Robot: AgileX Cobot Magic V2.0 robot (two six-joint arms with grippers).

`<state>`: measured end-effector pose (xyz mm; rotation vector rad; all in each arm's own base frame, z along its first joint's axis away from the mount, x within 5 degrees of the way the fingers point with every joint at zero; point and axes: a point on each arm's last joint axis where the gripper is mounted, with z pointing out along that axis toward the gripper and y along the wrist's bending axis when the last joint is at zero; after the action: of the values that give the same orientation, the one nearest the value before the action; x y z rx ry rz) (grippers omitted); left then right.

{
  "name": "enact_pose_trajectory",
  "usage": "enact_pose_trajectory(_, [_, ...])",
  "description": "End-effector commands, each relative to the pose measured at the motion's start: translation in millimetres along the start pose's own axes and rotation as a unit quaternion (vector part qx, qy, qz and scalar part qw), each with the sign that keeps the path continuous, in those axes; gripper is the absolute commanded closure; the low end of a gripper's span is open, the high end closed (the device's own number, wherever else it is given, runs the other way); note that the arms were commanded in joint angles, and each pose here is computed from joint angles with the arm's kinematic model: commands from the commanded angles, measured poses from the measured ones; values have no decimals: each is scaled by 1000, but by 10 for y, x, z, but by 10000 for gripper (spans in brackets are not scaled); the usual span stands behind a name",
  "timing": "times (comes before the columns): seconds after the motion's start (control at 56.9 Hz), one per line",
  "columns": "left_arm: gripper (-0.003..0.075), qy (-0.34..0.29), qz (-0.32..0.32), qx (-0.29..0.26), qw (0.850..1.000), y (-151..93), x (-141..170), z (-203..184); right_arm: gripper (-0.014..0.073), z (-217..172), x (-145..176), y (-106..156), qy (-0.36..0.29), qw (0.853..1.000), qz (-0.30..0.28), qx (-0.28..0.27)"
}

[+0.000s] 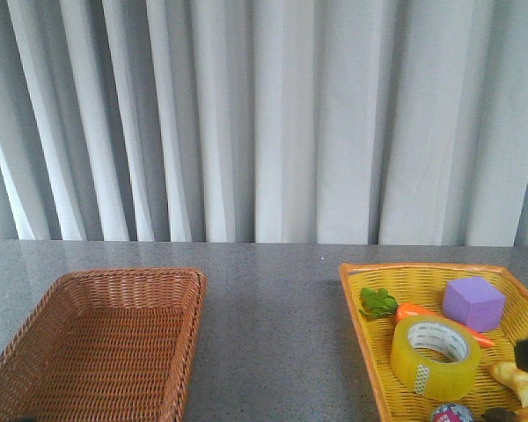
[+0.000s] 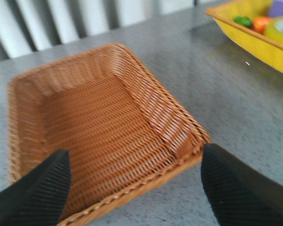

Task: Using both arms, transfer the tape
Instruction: 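Lower the right gripper onto the yellow tape roll and grasp its rim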

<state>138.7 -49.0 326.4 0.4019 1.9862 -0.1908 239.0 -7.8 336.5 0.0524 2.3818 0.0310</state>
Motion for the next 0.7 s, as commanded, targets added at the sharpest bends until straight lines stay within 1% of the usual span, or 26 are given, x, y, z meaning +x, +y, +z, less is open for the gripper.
enact_pose_trajectory(0.0, [160,-37,1,10,999,-31,-155,34,58,9,-309,-9,-28,1000,1,1])
enact_pose_trajectory(0.105, [160,-23,-1,11,1000,-32,-137,85,59,215,-478,-15,2,1000,-1,0])
enact_pose_trajectory(0.316, [160,-22,-1,11,1000,-32,-134,85,69,689,-746,-32,51,999,-17,-1])
enact_pose_trajectory(0.685, [160,-22,-1,11,1000,-31,-134,85,81,1471,-973,-65,116,993,-27,-2])
